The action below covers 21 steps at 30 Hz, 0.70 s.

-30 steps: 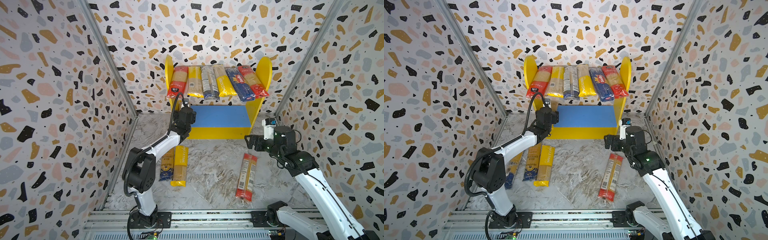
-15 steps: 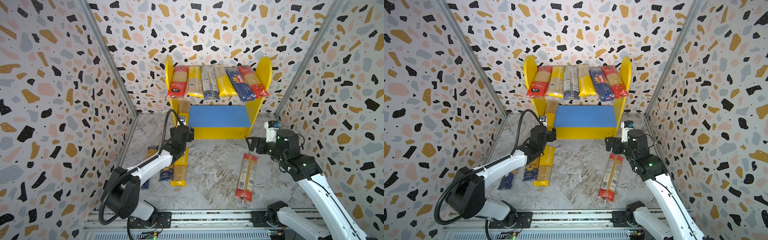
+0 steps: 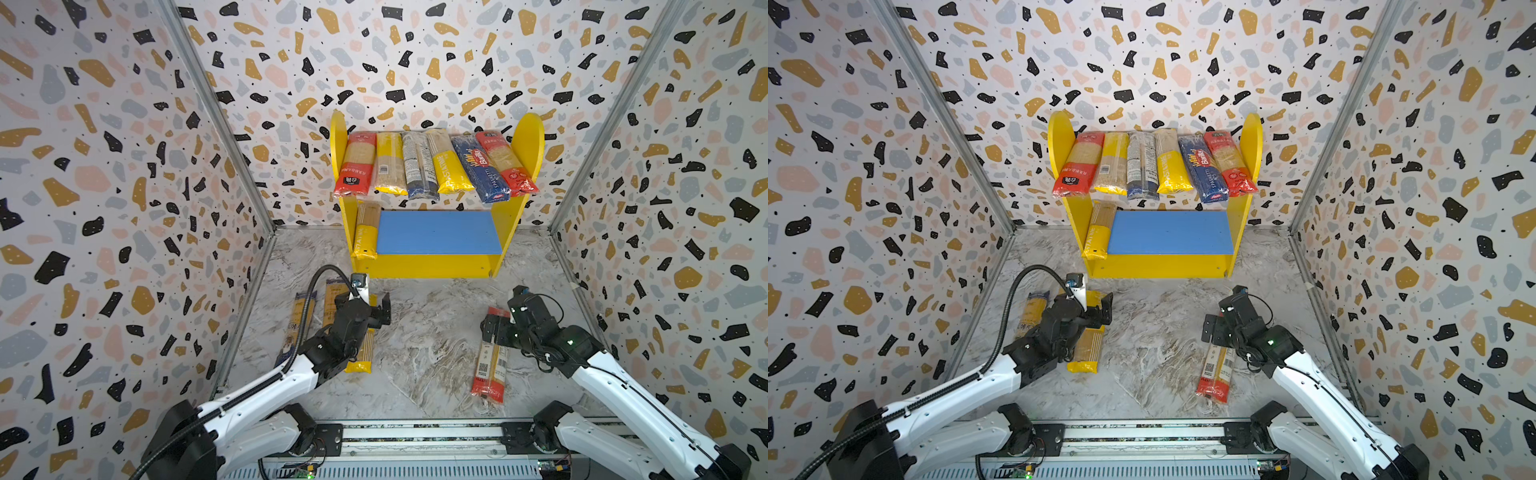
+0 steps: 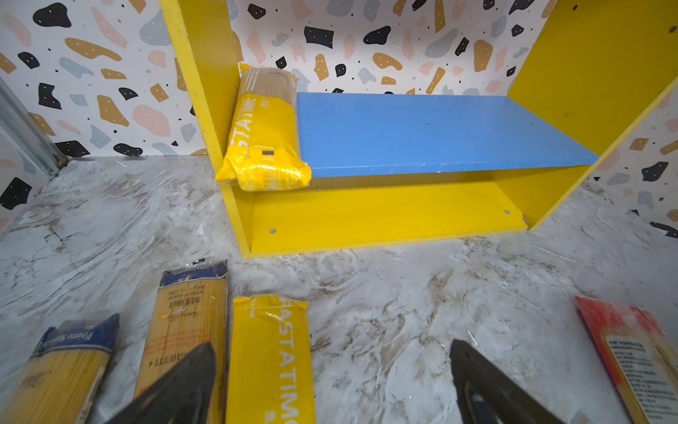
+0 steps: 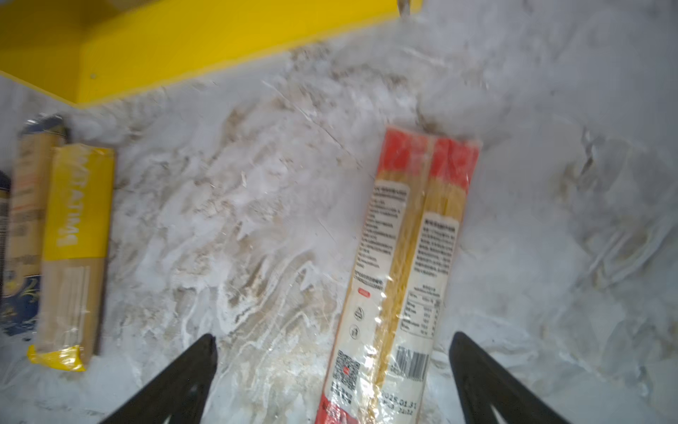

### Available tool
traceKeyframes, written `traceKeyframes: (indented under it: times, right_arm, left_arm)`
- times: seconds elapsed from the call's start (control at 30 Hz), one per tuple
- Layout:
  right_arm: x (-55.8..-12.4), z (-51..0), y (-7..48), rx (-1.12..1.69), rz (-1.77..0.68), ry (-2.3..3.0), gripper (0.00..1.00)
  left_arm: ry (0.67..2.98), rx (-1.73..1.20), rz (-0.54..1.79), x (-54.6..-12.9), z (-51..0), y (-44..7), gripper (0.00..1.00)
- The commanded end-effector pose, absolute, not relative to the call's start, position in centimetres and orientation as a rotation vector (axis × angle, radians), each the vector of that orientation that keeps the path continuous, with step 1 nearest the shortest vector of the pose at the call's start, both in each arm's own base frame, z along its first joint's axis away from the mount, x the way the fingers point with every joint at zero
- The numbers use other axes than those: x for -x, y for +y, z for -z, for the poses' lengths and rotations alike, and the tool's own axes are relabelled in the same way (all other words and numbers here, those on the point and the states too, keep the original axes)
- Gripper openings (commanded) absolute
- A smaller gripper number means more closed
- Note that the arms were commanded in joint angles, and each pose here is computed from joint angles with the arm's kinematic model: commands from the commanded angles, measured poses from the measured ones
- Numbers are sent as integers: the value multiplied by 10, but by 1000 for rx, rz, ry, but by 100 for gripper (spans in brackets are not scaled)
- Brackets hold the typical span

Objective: Place and organize the pasta boxes and bags onto the shelf
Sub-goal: 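Lower the pack onto the blue shelf and open the left gripper, then close the right gripper on the red-topped pack while the left draws back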

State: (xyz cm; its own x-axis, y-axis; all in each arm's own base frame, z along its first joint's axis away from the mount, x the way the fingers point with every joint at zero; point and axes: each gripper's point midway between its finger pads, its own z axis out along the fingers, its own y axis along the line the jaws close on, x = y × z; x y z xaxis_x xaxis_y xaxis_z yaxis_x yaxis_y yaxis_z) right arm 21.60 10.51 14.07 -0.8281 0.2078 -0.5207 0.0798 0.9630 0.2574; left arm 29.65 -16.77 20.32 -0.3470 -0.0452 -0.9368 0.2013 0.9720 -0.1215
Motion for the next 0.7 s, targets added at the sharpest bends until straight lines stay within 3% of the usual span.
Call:
traceKeyframes:
  times: [0.0, 0.67]
  right_arm:
    - [-201, -120, 101, -347, -328, 2573, 99]
    - [-159, -43, 105, -463, -167, 2667, 99]
  left_arm:
    - [1886, -87, 335, -282, -208, -167, 99]
    - [1906, -143, 476, -255, -198, -176, 99]
